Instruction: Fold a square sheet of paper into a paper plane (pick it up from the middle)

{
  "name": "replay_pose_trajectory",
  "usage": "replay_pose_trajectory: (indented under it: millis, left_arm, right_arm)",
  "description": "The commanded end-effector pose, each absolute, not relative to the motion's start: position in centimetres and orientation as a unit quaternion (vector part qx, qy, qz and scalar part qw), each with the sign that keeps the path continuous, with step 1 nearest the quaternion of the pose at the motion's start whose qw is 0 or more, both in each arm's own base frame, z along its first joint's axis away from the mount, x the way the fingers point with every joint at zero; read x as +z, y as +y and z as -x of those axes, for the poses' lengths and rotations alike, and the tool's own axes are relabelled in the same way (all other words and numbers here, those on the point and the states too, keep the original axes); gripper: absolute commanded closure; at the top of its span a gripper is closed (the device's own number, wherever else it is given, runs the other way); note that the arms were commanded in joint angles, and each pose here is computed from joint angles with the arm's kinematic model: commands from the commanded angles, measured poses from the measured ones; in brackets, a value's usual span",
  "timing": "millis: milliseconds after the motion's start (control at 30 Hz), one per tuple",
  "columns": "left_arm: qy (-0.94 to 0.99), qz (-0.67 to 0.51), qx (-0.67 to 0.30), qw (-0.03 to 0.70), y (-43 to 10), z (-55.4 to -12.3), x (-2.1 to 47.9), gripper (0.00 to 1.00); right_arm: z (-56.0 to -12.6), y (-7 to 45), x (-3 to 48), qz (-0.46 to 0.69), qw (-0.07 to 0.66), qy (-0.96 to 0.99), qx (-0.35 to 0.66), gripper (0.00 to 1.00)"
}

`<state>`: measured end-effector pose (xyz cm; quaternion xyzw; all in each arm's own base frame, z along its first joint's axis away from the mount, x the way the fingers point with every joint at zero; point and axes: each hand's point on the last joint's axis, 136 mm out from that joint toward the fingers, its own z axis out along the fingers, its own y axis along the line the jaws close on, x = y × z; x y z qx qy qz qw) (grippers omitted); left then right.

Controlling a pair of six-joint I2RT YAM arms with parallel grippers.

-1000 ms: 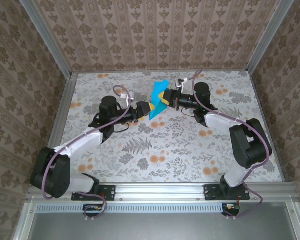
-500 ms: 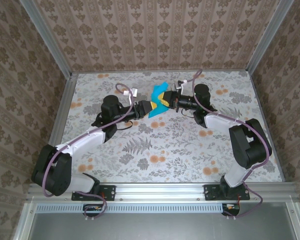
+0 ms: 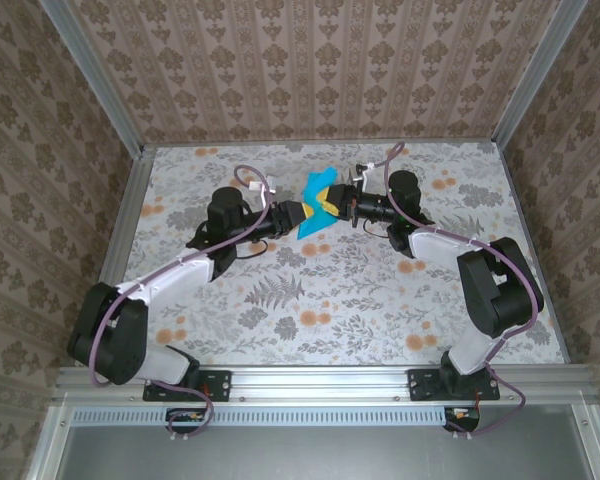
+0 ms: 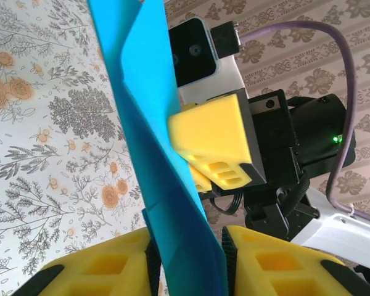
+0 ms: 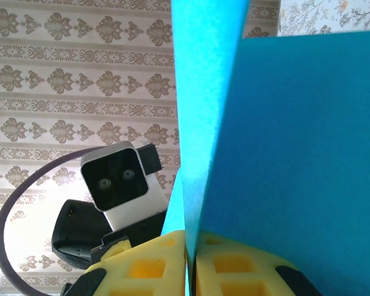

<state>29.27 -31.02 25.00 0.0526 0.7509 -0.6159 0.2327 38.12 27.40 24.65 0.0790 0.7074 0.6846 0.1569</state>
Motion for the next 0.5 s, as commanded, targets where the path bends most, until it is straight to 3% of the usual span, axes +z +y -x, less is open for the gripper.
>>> replay_pose_trajectory:
  millis: [0, 267, 467]
  left_arm:
    - [0.745, -0.066, -0.616, 0.249, -31.3, -29.8, 26.1, 0.7]
    - [0.746, -0.068, -0.613, 0.251, -30.9, -30.0, 26.0, 0.92]
    - [0.774, -0.076, -0.572, 0.262, -29.9, -30.0, 24.5, 0.95]
  right_arm:
    - [-37.3, 27.7, 25.8, -0.051, 0.162, 0.7, 0.694, 0.88]
    - [-37.8, 27.4, 25.2, -0.053, 0.166, 0.706, 0.687, 0.8]
    - [-38.0, 25.0, 23.4, -0.068, 0.199, 0.745, 0.634, 0.59]
